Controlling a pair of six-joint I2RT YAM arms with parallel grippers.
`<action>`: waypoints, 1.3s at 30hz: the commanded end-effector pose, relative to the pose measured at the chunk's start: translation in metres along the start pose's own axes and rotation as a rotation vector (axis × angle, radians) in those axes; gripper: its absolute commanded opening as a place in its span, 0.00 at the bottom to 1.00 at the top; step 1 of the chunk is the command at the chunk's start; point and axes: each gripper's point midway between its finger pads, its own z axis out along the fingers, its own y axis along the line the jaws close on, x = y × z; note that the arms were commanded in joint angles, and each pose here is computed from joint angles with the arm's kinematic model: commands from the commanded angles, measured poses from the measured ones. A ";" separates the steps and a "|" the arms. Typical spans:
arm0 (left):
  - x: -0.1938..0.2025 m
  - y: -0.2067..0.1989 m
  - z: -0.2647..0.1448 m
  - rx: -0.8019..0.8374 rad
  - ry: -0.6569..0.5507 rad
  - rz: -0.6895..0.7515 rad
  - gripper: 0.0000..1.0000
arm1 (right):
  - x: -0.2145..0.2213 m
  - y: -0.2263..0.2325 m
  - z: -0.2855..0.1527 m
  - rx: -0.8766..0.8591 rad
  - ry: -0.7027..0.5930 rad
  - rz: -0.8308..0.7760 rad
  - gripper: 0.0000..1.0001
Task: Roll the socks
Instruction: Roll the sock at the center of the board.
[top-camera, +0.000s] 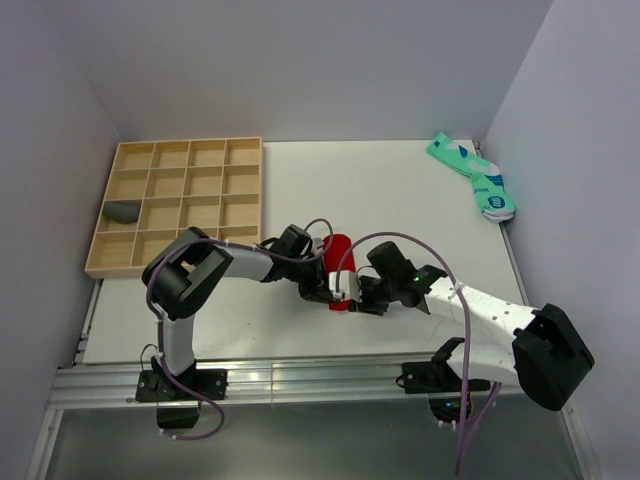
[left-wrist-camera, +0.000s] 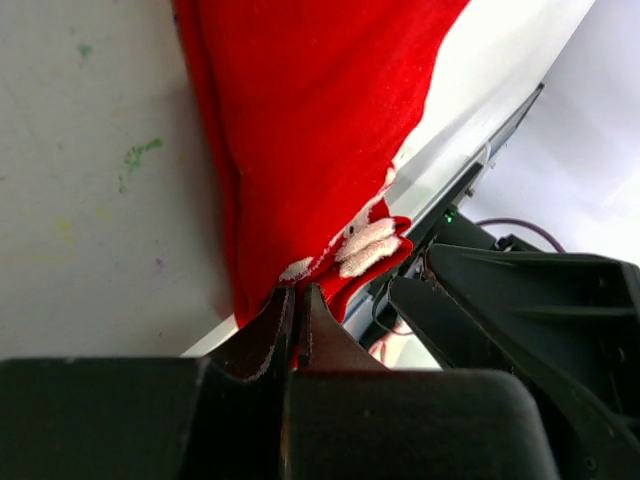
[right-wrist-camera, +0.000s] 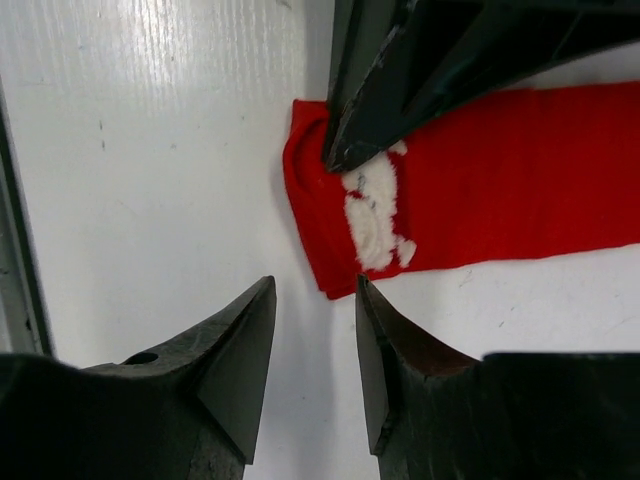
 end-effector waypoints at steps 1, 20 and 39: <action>0.006 0.000 0.000 0.001 0.051 -0.038 0.00 | -0.019 -0.016 0.001 0.082 -0.051 -0.106 0.44; 0.013 0.002 -0.005 0.026 0.094 -0.059 0.00 | -0.015 0.009 0.031 0.092 0.002 -0.255 0.41; 0.032 0.005 -0.011 0.033 0.145 -0.021 0.00 | -0.020 -0.009 0.033 0.188 -0.012 -0.283 0.39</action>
